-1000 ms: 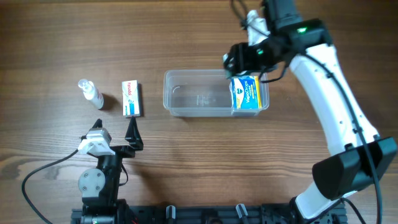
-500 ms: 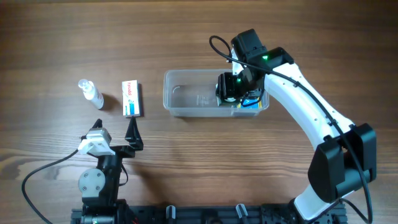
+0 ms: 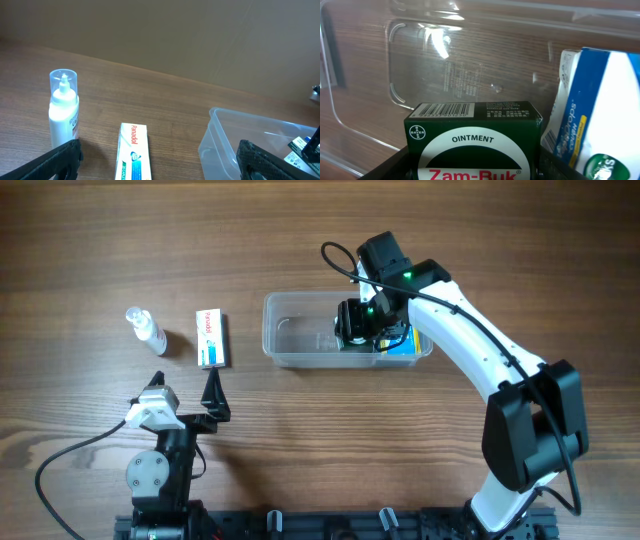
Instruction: Pack container
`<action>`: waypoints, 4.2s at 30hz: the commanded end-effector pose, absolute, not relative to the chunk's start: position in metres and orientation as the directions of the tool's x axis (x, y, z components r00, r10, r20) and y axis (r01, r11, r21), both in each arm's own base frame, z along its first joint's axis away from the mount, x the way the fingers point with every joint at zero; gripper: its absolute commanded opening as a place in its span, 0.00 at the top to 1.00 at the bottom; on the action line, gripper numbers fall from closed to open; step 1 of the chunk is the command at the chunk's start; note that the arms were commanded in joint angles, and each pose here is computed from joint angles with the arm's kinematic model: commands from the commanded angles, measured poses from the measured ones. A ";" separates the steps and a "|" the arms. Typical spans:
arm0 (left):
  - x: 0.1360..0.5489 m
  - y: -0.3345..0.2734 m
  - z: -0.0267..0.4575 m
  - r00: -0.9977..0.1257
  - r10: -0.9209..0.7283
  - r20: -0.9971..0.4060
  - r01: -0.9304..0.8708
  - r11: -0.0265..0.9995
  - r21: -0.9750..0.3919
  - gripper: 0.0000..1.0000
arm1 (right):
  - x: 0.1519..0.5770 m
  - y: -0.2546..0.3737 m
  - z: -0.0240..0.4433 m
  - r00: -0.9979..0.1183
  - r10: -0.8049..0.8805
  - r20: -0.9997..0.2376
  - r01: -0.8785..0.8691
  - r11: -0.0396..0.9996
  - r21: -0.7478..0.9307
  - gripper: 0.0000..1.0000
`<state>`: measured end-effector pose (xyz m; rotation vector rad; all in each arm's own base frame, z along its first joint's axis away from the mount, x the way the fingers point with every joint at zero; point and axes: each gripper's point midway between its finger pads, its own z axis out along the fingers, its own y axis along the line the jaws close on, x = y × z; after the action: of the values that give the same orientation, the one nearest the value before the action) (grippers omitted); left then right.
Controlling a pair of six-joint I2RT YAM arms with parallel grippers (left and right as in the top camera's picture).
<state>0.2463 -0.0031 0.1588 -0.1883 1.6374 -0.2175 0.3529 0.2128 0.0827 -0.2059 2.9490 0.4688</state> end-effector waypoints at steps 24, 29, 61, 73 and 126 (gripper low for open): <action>0.246 -0.002 0.157 -0.078 -0.258 -0.963 0.008 0.966 -0.260 0.00 | 0.410 0.207 0.153 -0.915 -0.069 -0.397 -0.156 0.969 0.193 0.25; 0.246 -0.002 0.157 -0.078 -0.258 -0.963 0.008 0.966 -0.260 0.00 | 0.447 0.096 0.204 -0.870 0.047 -0.492 0.074 0.997 -0.036 0.10; 0.247 -0.006 0.169 -0.037 -0.258 -0.966 0.043 0.965 -0.259 0.00 | 0.454 -0.168 0.119 -0.712 0.485 -0.508 0.595 0.800 -0.070 0.00; 0.239 -0.017 0.253 -0.163 -0.333 -0.929 0.062 0.936 -0.347 0.00 | 0.453 -0.168 0.119 -0.712 0.485 -0.507 0.595 0.800 -0.070 0.00; 0.363 -0.001 0.013 -0.958 -0.193 -0.211 -0.196 0.981 -0.007 0.00 | 0.454 -0.168 0.119 -0.711 0.484 -0.510 0.595 0.801 -0.069 0.00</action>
<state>0.3547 -0.0032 0.0124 -0.3513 2.9317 -0.0192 0.4557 -0.1672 0.1267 0.8063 2.4928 -0.3142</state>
